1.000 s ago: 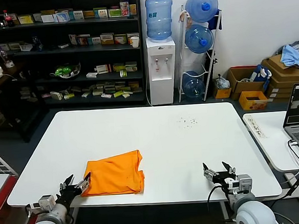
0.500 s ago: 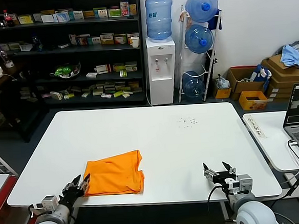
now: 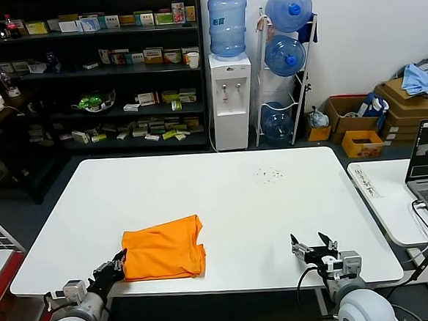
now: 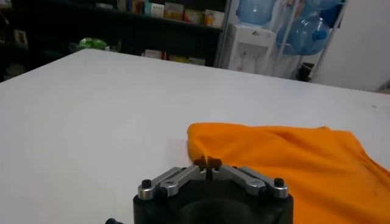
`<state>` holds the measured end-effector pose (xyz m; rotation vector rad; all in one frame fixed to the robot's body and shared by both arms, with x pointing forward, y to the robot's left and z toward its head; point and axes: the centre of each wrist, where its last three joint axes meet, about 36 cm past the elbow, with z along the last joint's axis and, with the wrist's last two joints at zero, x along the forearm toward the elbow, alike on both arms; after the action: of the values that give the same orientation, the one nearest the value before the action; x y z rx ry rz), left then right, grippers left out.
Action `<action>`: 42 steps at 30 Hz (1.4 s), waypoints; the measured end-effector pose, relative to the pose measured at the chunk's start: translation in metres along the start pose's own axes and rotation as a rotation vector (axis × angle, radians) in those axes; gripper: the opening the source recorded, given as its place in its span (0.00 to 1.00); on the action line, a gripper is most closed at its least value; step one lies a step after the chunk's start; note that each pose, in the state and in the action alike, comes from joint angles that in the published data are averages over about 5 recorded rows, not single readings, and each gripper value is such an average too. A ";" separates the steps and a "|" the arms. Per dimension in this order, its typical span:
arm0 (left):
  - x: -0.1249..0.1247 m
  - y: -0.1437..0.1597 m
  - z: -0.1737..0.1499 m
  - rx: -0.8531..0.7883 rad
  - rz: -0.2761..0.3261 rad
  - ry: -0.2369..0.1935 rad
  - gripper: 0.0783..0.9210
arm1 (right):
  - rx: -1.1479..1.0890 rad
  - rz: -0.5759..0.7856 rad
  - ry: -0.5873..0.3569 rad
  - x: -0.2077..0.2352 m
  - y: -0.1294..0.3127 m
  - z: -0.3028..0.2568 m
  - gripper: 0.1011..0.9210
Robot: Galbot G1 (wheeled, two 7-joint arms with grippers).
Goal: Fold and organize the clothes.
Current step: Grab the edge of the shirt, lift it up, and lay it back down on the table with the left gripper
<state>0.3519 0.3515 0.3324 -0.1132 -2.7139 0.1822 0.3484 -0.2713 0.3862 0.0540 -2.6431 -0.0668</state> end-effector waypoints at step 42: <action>0.044 0.134 -0.132 -0.911 -0.372 -0.067 0.03 | 0.020 -0.030 -0.090 0.002 0.010 -0.005 0.88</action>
<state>0.3729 0.5033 0.4500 0.1425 -2.5955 -1.1654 0.3490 -0.2618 0.3922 0.0993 -2.7334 -0.0541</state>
